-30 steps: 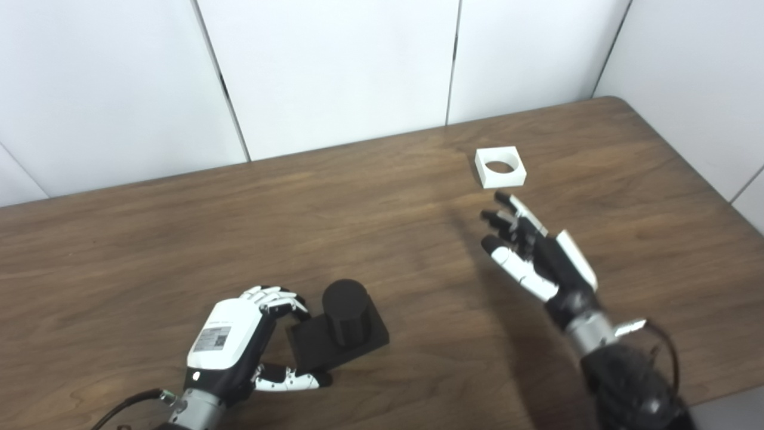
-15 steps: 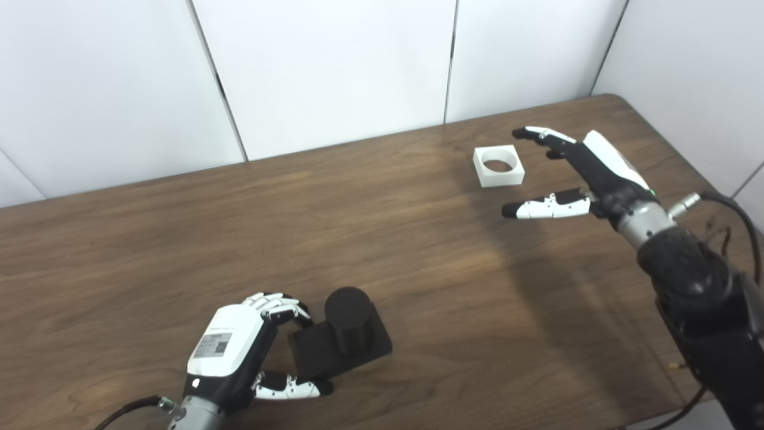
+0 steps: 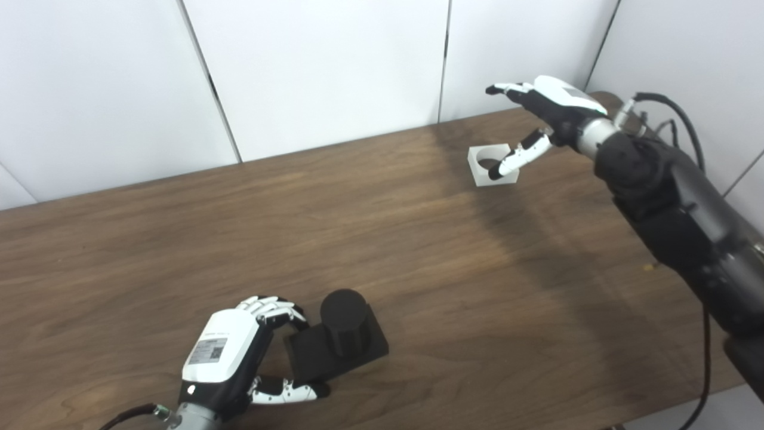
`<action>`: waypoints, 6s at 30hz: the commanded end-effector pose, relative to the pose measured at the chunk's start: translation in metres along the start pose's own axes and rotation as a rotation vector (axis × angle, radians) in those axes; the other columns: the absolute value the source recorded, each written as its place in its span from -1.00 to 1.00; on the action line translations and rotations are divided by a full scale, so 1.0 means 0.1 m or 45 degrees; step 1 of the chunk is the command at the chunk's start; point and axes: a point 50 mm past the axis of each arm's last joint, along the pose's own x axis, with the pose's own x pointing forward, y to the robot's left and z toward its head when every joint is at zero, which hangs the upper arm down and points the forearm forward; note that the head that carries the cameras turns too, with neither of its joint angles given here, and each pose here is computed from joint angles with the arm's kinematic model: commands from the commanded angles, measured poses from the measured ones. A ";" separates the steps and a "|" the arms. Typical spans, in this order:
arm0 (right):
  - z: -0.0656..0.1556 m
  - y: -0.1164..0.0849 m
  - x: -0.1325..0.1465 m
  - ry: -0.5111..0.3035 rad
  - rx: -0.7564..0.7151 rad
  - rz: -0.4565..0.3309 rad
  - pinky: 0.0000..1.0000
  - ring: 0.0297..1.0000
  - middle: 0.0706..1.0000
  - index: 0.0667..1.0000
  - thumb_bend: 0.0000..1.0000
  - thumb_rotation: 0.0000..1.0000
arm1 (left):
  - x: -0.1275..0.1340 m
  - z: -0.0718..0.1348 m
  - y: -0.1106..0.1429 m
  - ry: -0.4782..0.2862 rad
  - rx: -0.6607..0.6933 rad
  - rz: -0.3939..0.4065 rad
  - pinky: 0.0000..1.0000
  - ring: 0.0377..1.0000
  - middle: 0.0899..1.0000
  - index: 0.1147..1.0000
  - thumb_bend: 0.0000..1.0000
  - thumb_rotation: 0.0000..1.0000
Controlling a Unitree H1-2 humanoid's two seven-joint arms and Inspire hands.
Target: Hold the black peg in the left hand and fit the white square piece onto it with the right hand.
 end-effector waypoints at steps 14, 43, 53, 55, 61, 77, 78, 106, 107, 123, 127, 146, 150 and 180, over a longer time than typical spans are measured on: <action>0.18 -0.33 0.58 0.096 -0.349 0.065 0.96 1.00 1.00 0.91 1.00 -0.42 | -0.08 0.01 -0.12 0.002 0.016 -0.073 0.74 0.62 0.45 -0.16 0.03 -0.92; 0.19 -0.09 0.62 0.188 -0.476 0.206 0.93 0.99 0.92 0.71 1.00 -0.41 | -0.08 0.06 -0.06 0.021 0.013 -0.063 0.75 0.62 0.45 -0.16 0.03 -0.92; 0.14 -0.08 0.62 0.149 -0.478 0.142 0.96 0.96 0.86 0.53 0.92 -0.43 | -0.07 0.07 -0.05 0.012 0.020 -0.052 0.75 0.62 0.44 -0.16 0.03 -0.92; 0.13 -0.09 0.62 0.140 -0.476 0.132 0.95 0.95 0.85 0.47 0.89 -0.44 | -0.07 0.07 -0.05 0.008 0.015 -0.041 0.74 0.61 0.44 -0.16 0.03 -0.92; 0.12 -0.08 0.63 0.132 -0.467 0.129 0.92 0.96 0.84 0.33 0.87 -0.44 | -0.07 0.08 -0.05 0.009 -0.003 -0.026 0.75 0.61 0.43 -0.16 0.03 -0.92; 0.11 -0.04 0.63 0.165 -0.484 0.187 0.83 0.94 0.85 0.47 0.96 -0.41 | -0.07 0.09 -0.05 0.017 0.001 -0.029 0.76 0.63 0.44 -0.16 0.03 -0.92; 0.11 -0.04 0.63 0.163 -0.483 0.188 0.84 0.95 0.85 0.49 0.97 -0.41 | -0.07 0.09 -0.05 0.015 0.002 -0.025 0.75 0.62 0.43 -0.16 0.03 -0.92; 0.16 -0.20 0.63 0.133 -0.317 0.149 0.96 1.00 0.85 0.59 1.00 -0.24 | -0.05 0.09 -0.04 0.034 0.025 -0.027 0.73 0.62 0.44 -0.16 0.03 -0.92; 0.17 -0.20 0.63 0.133 -0.317 0.147 0.96 1.00 0.85 0.59 1.00 -0.24 | -0.04 0.09 -0.04 0.035 0.024 -0.030 0.73 0.62 0.44 -0.16 0.03 -0.92; 0.21 -0.13 0.66 0.138 -0.327 0.155 0.91 1.00 0.83 0.69 1.00 -0.34 | -0.05 0.10 -0.05 0.037 0.019 -0.032 0.76 0.63 0.44 -0.16 0.03 -0.92; 0.21 -0.11 0.67 0.139 -0.331 0.156 0.89 0.99 0.82 0.68 1.00 -0.36 | -0.04 0.10 -0.05 0.040 0.022 -0.036 0.76 0.63 0.44 -0.16 0.03 -0.92; 0.10 0.01 0.71 0.188 -0.403 0.216 0.84 0.97 0.83 0.67 1.00 -0.32 | -0.04 0.11 -0.05 0.038 0.024 -0.031 0.74 0.63 0.44 -0.16 0.03 -0.92; 0.09 0.02 0.72 0.193 -0.414 0.218 0.83 0.98 0.83 0.66 1.00 -0.32 | -0.03 0.11 -0.05 0.041 0.023 -0.032 0.75 0.63 0.44 -0.16 0.03 -0.92; -0.04 -0.02 0.67 0.123 -0.408 0.142 0.63 0.72 0.58 -0.03 0.18 -0.73 | -0.05 0.11 -0.02 0.044 0.031 -0.034 0.75 0.62 0.44 -0.16 0.03 -0.92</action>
